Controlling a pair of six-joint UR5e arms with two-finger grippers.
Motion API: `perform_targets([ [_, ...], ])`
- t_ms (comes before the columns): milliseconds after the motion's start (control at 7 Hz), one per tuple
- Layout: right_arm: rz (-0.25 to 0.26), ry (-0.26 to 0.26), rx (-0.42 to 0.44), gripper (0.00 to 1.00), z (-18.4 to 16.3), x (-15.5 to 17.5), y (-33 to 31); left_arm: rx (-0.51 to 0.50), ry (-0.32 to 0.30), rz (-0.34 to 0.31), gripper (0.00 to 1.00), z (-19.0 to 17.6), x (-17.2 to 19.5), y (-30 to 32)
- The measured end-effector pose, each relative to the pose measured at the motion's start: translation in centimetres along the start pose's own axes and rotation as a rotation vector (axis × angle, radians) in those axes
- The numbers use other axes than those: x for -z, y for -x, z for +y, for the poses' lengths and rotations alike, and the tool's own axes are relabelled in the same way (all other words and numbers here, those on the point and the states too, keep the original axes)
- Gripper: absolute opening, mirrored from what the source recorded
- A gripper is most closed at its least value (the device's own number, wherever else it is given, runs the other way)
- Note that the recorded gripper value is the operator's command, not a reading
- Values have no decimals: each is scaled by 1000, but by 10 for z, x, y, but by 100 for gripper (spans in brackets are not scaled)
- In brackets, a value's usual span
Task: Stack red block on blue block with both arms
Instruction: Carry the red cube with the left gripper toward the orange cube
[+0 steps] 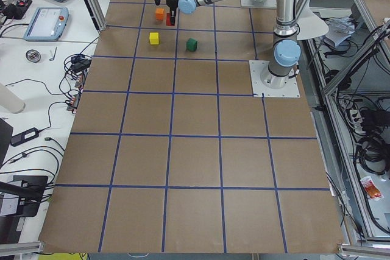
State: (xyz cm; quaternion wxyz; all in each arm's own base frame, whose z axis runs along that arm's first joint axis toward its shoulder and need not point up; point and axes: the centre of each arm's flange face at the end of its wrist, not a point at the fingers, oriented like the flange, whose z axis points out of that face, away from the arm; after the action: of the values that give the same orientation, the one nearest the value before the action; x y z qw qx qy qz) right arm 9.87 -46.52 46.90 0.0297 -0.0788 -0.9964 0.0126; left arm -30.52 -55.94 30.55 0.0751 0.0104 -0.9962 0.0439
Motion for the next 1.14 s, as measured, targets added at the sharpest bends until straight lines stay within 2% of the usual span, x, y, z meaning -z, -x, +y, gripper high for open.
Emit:
perform_targets([
  [286,1,5,1,100,-1,-3,0,-4,32,-16,17,-2,-36,-32],
  [714,5,11,1,100,-3,-6,0,-30,88,-67,56,6,-87,-44],
  [857,5,10,1,100,-3,-6,0,-43,102,-86,89,11,-103,-49],
  [1000,5,9,0,100,-3,-6,0,-52,97,-90,100,13,-112,-52],
  [1143,4,9,-1,100,-3,-6,0,-59,70,-80,100,11,-108,-54],
])
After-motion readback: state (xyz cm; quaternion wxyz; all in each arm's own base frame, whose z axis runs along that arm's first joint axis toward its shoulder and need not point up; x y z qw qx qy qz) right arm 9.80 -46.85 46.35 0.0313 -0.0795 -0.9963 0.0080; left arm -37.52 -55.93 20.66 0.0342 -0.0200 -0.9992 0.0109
